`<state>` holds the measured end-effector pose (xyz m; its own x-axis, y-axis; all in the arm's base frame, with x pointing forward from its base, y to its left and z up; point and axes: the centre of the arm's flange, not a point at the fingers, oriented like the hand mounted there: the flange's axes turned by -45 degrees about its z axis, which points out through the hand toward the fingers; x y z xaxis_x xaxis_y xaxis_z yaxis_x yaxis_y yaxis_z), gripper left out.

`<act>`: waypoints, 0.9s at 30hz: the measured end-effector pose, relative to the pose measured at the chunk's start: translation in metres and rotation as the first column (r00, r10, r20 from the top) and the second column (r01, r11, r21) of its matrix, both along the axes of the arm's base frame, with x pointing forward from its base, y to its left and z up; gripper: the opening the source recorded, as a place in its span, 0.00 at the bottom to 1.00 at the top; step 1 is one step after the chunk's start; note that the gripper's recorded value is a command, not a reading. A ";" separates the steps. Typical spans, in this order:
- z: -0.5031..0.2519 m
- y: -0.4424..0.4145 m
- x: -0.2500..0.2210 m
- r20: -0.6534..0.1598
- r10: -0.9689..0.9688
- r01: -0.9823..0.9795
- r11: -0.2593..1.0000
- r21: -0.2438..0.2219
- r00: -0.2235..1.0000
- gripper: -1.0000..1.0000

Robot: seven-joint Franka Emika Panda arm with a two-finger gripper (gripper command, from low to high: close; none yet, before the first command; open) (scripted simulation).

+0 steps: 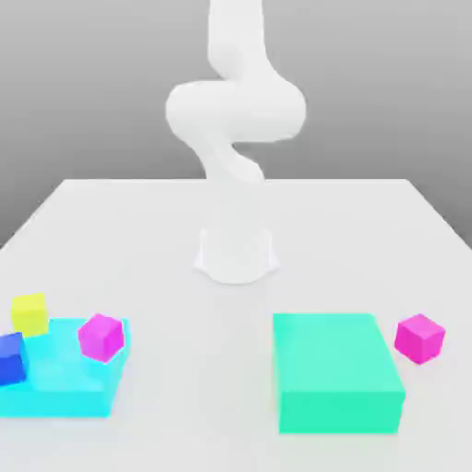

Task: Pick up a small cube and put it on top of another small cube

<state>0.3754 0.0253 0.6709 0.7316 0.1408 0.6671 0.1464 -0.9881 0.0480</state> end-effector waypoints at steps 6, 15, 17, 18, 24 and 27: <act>-0.106 0.078 0.043 -0.161 0.371 -0.392 0.911 -0.127 0.915 0.50; -0.270 0.197 0.026 -0.407 0.751 -0.853 0.484 -0.196 0.519 0.50; -0.306 0.219 0.011 -0.458 0.793 -0.916 0.353 -0.192 0.401 0.50; -0.324 0.229 0.002 -0.483 0.807 -0.940 0.284 -0.187 0.340 0.50; -0.424 0.276 -0.071 -0.613 0.788 -0.979 -0.166 -0.122 -0.057 0.50; -0.468 0.280 -0.102 -0.657 0.724 -0.937 -0.341 -0.076 -0.210 0.50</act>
<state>0.2732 0.3055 0.2033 -0.4722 0.8815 0.0087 0.8814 0.4720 0.0148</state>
